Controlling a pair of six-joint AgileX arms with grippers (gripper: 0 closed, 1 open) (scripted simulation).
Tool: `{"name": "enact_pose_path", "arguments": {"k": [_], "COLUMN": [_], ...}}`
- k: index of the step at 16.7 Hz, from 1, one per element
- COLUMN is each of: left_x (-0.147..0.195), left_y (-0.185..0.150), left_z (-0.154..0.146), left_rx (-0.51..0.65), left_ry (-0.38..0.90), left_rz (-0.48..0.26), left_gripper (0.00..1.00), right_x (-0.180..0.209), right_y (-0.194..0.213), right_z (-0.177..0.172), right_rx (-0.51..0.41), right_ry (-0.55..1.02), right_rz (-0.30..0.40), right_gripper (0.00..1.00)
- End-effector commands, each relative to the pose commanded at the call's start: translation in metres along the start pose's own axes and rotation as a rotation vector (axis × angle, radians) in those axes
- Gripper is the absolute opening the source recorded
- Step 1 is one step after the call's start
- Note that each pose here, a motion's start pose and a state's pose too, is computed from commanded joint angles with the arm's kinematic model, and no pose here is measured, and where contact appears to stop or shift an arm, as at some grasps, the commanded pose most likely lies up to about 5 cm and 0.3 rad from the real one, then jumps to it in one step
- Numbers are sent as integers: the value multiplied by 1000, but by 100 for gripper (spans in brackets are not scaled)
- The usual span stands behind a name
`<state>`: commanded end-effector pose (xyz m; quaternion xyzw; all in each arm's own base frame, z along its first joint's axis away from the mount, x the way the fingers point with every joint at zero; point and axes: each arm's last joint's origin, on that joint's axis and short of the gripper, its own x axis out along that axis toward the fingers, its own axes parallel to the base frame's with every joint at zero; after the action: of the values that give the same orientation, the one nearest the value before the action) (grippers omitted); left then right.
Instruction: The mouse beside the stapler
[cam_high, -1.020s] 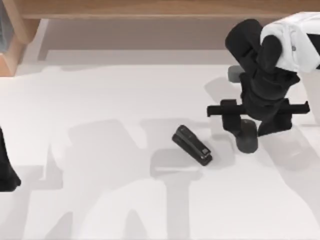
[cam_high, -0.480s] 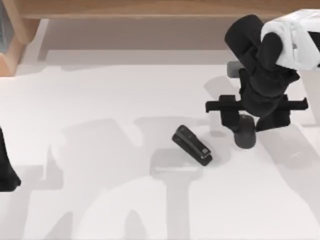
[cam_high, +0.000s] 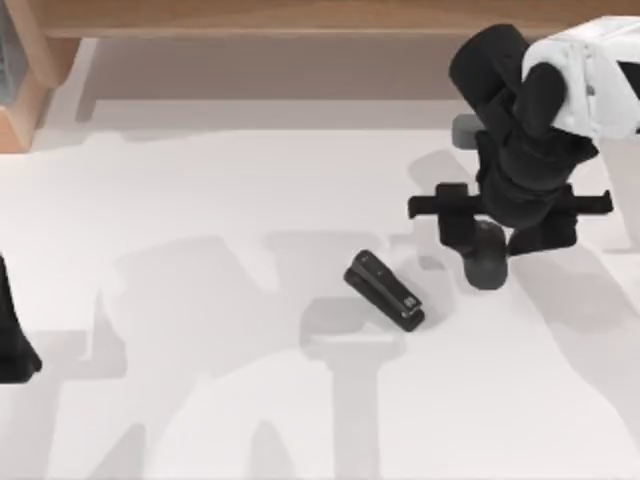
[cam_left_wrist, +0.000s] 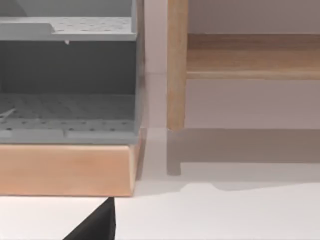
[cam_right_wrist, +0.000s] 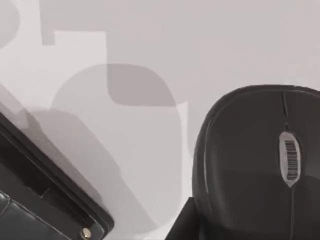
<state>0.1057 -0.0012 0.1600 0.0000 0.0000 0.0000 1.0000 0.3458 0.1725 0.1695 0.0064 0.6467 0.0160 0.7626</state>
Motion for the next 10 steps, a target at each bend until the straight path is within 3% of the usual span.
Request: {"name": "enact_pose_path", "arguments": {"k": [10], "left_x": [0], "left_y": [0], "left_z": [0], "left_rx": [0], "left_ry": [0], "left_rz": [0], "left_gripper": [100], "right_x": [23], "right_y": [-3], "right_z": [-8], "right_rx": [-4], "right_ry": [65], "right_rz": [-31], "right_gripper": [0]}}
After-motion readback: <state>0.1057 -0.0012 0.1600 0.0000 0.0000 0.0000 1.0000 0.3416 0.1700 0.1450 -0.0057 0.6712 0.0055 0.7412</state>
